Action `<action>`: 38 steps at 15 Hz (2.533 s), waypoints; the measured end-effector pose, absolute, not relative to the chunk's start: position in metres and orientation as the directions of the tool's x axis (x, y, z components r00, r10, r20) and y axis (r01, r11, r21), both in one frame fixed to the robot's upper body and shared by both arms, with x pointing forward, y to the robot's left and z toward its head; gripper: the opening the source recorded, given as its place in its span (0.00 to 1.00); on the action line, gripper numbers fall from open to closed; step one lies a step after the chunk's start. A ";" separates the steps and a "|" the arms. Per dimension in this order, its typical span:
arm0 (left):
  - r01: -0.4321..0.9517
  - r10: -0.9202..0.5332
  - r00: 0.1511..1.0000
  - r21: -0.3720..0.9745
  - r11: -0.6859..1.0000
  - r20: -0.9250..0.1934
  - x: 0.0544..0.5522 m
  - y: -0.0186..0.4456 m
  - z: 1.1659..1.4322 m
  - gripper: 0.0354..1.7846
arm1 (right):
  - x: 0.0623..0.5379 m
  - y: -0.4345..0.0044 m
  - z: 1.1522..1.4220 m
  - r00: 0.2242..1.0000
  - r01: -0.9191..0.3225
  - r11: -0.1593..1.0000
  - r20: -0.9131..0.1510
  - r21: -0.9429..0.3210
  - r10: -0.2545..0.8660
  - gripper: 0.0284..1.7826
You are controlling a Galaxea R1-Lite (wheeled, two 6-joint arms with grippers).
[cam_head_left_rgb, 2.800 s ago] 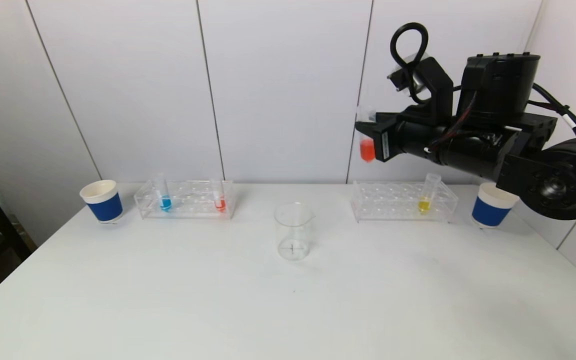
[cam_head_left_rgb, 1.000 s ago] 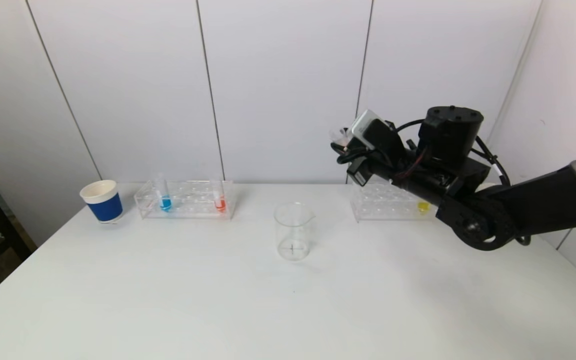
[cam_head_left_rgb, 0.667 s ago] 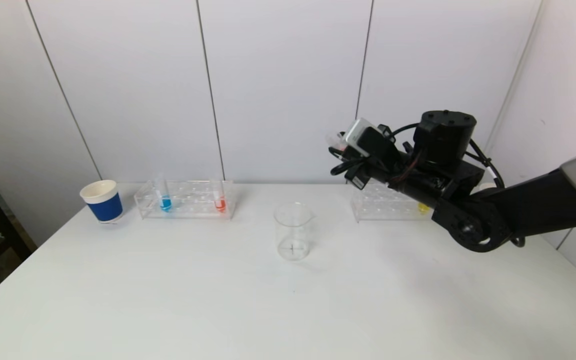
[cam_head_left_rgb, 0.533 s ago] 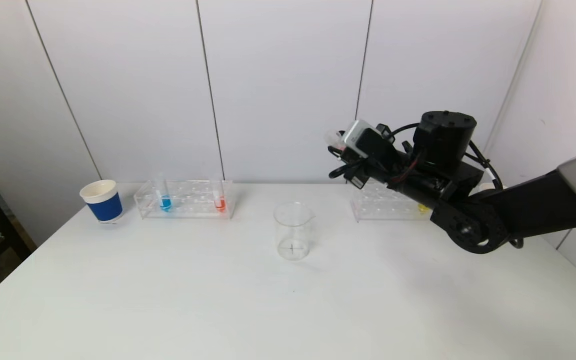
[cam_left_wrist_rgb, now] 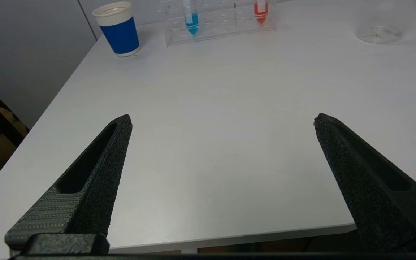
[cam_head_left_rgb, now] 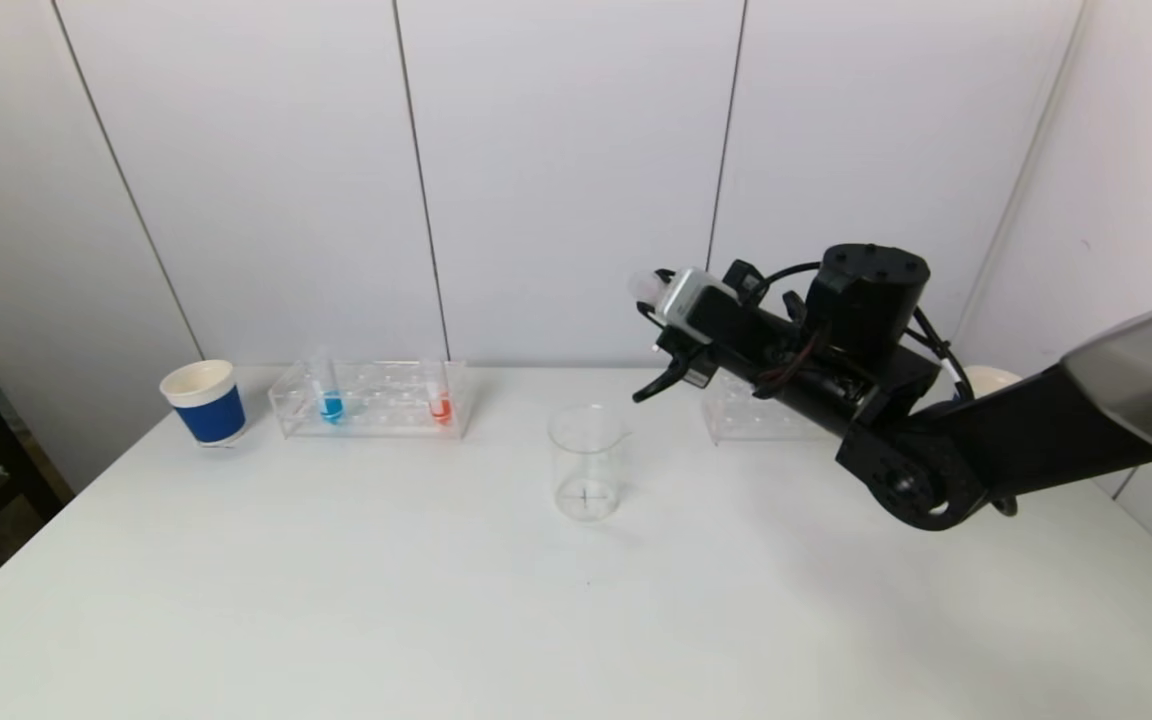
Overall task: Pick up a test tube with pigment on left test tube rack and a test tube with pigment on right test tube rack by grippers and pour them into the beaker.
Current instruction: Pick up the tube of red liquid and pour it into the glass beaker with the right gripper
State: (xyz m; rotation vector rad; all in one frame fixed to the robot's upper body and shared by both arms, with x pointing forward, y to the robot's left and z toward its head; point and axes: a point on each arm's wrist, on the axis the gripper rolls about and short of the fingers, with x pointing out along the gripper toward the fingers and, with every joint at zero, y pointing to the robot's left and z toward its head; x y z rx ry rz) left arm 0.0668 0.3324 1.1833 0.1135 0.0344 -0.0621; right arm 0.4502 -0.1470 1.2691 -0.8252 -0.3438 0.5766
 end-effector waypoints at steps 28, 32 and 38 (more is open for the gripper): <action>0.065 -0.061 0.997 0.112 0.992 -0.038 0.067 0.332 1.183 0.99 | 0.442 -0.132 1.232 0.764 -0.236 0.422 0.102 -0.875 0.637 0.25; 0.065 -0.061 0.997 0.112 0.992 -0.038 0.067 0.332 1.183 0.99 | 0.442 -0.131 1.231 0.744 -0.229 0.388 0.097 -0.893 0.661 0.25; 0.064 -0.060 0.997 0.112 0.992 -0.038 0.067 0.332 1.183 0.99 | 0.441 -0.131 1.227 0.734 -0.208 0.343 0.086 -0.916 0.674 0.25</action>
